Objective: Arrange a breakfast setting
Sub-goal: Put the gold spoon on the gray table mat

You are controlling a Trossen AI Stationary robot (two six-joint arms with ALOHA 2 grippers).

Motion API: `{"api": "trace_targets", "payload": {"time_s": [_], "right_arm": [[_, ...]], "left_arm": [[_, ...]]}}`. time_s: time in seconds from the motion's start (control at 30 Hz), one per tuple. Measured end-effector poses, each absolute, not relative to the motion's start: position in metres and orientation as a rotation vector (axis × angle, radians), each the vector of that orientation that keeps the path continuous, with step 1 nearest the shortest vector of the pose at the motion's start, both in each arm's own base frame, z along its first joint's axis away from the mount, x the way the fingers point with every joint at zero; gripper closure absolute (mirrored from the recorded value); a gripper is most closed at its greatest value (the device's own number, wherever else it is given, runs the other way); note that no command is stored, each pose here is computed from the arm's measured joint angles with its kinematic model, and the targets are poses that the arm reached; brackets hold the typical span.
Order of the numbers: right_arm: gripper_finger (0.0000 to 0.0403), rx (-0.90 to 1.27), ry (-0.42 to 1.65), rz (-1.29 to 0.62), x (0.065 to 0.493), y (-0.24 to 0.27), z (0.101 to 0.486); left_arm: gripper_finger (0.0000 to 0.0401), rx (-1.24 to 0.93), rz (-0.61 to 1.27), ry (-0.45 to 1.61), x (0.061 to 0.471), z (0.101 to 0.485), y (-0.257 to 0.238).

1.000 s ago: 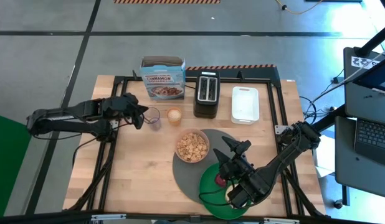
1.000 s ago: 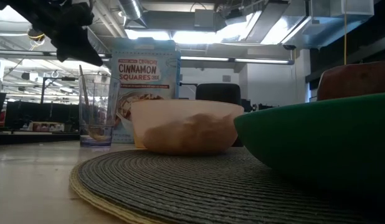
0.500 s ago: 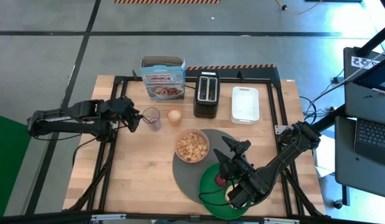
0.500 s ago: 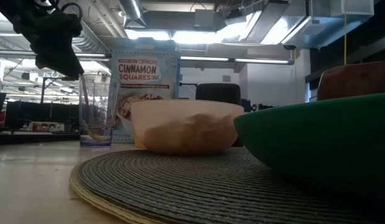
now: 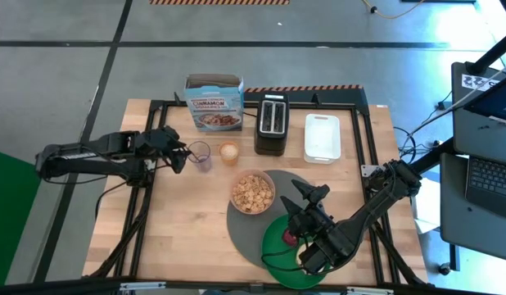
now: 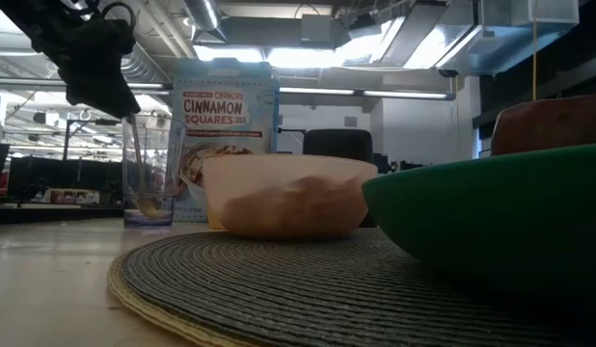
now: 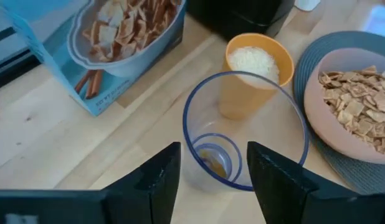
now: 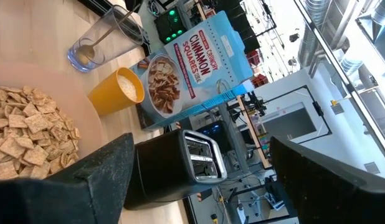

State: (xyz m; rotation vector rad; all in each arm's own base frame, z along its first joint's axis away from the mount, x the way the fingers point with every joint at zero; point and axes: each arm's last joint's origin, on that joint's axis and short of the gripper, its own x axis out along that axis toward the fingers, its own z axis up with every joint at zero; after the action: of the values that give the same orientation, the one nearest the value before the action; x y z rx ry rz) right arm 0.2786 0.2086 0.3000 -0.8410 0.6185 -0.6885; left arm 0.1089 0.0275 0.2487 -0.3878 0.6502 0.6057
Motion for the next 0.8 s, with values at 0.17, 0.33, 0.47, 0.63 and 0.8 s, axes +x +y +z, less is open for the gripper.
{"api": "trace_targets", "payload": {"time_s": [0.17, 0.33, 0.47, 0.63, 0.8], "right_arm": [[0.0062, -0.841, 0.619, -0.689, 0.279, 0.208, 0.3], [0.0062, -0.841, 0.618, -0.689, 0.279, 0.208, 0.3], [0.0062, -0.841, 0.618, -0.689, 0.279, 0.208, 0.3], [0.0062, -0.841, 0.619, -0.689, 0.279, 0.208, 0.3], [0.0062, -0.841, 0.619, -0.689, 0.279, 0.208, 0.3]], "left_arm": [[0.0243, -0.385, 0.61, 0.685, 0.114, 0.245, 0.028], [0.0266, -0.38, 0.612, 0.678, 0.118, 0.245, 0.029], [0.0272, -0.358, 0.611, 0.652, 0.12, 0.247, 0.03], [0.0273, -0.359, 0.609, 0.639, 0.121, 0.248, 0.03], [0.0273, -0.359, 0.609, 0.639, 0.121, 0.248, 0.03]]}}
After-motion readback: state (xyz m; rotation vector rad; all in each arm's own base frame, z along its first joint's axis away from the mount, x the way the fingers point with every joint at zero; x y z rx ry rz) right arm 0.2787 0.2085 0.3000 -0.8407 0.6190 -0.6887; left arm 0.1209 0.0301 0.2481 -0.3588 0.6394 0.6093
